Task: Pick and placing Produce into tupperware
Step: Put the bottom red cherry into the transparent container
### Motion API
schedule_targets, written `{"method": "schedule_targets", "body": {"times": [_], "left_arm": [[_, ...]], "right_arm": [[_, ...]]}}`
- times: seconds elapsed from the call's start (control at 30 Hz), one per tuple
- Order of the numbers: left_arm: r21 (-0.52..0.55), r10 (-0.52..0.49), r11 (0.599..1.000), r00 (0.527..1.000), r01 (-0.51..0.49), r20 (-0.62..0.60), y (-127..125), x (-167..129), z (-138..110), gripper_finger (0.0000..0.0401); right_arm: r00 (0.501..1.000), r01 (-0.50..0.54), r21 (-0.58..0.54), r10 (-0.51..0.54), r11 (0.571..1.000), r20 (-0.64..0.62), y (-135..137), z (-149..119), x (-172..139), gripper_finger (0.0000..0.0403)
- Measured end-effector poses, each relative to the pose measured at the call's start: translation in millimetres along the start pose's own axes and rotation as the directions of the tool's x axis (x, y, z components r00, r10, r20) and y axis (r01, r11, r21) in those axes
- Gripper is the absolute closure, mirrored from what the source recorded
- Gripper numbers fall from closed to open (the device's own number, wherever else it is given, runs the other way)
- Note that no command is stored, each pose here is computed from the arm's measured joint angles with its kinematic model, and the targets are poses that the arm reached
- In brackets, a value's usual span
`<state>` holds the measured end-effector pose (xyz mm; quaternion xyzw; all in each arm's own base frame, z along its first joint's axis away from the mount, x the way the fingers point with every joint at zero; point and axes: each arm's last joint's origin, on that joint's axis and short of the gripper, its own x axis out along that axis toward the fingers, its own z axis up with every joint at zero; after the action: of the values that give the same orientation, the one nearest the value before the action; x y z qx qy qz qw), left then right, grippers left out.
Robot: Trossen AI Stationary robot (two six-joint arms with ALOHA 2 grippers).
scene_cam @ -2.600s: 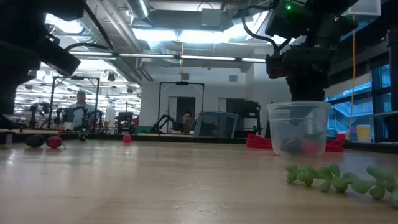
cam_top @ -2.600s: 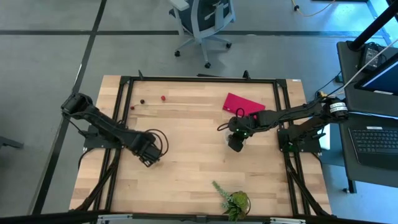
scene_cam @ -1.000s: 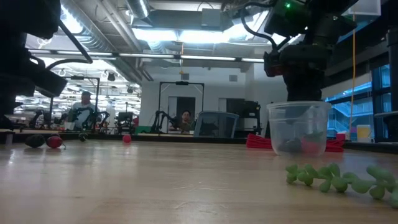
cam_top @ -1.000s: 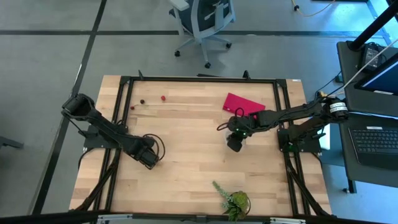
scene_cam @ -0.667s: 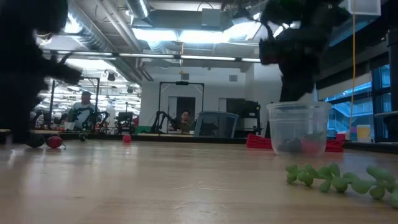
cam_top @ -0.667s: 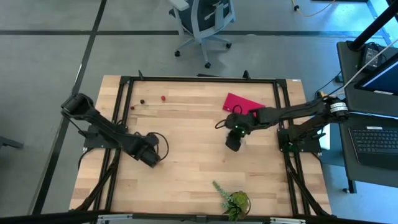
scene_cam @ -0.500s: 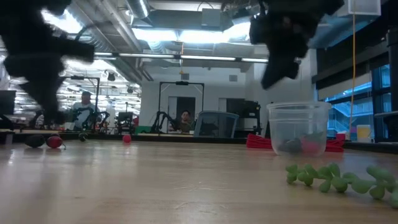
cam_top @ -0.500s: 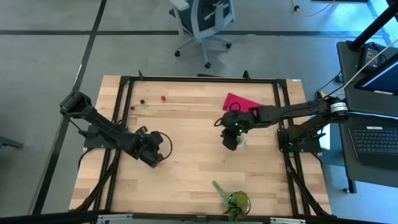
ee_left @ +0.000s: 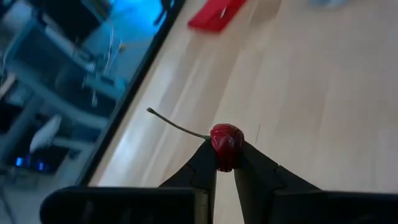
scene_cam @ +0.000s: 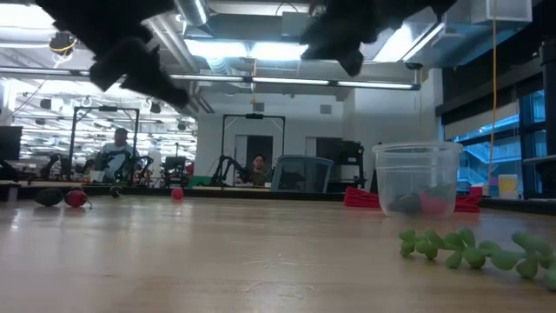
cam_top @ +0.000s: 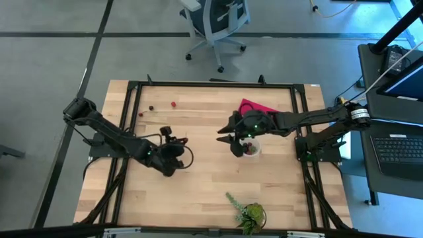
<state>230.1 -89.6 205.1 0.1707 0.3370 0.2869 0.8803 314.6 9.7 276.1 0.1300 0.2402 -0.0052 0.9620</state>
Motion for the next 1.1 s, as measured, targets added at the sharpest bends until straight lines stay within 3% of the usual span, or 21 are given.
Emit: {"method": "schedule_targets", "body": {"times": [0.23, 0.4, 0.6, 0.87, 1.1], "left_arm": [[0.112, -0.011, 0.994, 0.99, -0.005, 0.143, 0, 7, 26, 0.0362], [0.165, -0.022, 0.986, 0.975, -0.016, 0.223, 3, 10, 41, 0.0362], [0.184, -0.117, 0.981, 0.944, 0.062, 0.309, 8, 15, 55, 0.0362], [0.195, -0.179, 0.973, 0.931, 0.121, 0.318, 13, 24, 58, 0.0362], [0.234, -0.24, 0.958, 0.903, 0.163, 0.355, 13, 23, 62, 0.0362]], "right_arm": [[0.993, -0.029, -0.006, 0.029, 1.0, 0.112, 3, 11, -1, 0.0139], [0.993, -0.016, 0.01, 0.015, 1.0, 0.118, 2, 9, 5, 0.0094], [0.989, -0.015, 0.006, 0.014, 1.0, 0.148, 0, 4, 28, 0.0089], [0.976, -0.07, -0.034, 0.075, 0.997, 0.203, 1, 5, 39, 0.0089], [0.969, -0.079, -0.039, 0.086, 0.996, 0.23, 2, 8, 38, 0.0121]]}}
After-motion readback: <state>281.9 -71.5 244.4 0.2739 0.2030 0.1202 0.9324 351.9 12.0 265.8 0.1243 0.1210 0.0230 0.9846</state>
